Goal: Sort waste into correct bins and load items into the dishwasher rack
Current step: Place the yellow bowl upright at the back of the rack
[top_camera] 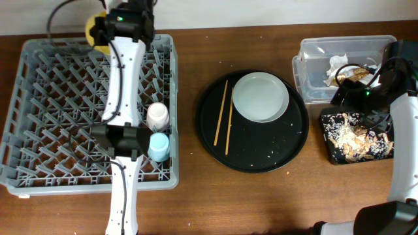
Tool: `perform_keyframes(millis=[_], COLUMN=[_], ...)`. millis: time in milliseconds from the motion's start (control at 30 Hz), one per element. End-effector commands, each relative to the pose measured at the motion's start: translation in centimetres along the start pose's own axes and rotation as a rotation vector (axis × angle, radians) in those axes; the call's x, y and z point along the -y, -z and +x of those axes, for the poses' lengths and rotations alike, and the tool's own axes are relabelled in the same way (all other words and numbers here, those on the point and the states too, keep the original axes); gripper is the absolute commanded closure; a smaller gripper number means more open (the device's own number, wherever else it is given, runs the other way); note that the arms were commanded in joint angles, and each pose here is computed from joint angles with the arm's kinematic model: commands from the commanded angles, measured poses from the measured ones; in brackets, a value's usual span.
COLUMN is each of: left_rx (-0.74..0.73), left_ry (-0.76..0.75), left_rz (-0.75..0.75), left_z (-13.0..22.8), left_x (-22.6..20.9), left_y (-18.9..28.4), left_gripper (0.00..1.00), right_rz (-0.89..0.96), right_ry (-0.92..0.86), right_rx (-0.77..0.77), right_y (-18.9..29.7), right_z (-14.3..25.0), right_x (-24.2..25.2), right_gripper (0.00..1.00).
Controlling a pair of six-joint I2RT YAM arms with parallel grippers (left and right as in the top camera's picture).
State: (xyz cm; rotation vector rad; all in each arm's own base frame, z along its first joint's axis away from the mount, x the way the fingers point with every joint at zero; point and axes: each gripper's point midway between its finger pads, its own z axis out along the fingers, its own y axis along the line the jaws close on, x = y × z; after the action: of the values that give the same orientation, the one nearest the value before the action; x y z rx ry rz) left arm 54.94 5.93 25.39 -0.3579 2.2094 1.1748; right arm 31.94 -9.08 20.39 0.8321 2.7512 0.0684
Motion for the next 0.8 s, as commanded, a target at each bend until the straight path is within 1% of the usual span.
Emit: perform_keyframes(millis=[0,67,133,233,300,333,400,500,567,667,767], left_rx=[0.009,0.007,-0.018,-0.047,-0.078,-0.082,-0.102,-0.085,-0.054,-0.029,-0.03], left_ry=[-0.062,-0.099,-0.146,-0.146,-0.147,-0.152,-0.183,-0.2,-0.282,-0.353,-0.395], left_rz=[-0.004,0.065,0.06,0.054,0.141,0.143,0.143,0.122,0.118,0.076,0.023], left_z=[1.0,1.7,2.9,3.9,4.6,4.8,5.7,5.6,5.5,5.8,6.0], left_x=[3.6,6.6,7.5,7.7,9.2,9.5,10.5,10.6,11.2,11.1,10.1], left_y=[0.7,1.6,1.2,1.1,1.2,1.1,0.5,1.1,2.4,4.2,4.2], left_gripper=[1.0,0.99,1.0,0.99,0.99,1.0,0.99,0.99,0.99,1.0,1.0], right_rz=[0.001,0.004,0.004,0.004,0.005,0.005,0.005,0.005,0.006,0.007,0.007], right_ry=[0.001,0.001,0.001,0.001,0.001,0.001,0.001,0.001,0.001,0.001,0.001], right_rx=[0.027,0.017,0.017,0.017,0.013,0.013,0.013,0.014,0.011,0.008,0.008], right_y=[0.6,0.3,0.3,0.3,0.3,0.3,0.3,0.3,0.2,0.1,0.1], right_z=[-0.5,-0.4,-0.5,-0.5,-0.4,-0.4,-0.4,-0.4,-0.4,-0.4,-0.4], right_x=[0.0,0.0,0.0,0.0,0.0,0.0,0.0,0.0,0.0,0.0,0.0], right_gripper=[0.02,0.02,0.02,0.02,0.02,0.02,0.02,0.02,0.02,0.02,0.02])
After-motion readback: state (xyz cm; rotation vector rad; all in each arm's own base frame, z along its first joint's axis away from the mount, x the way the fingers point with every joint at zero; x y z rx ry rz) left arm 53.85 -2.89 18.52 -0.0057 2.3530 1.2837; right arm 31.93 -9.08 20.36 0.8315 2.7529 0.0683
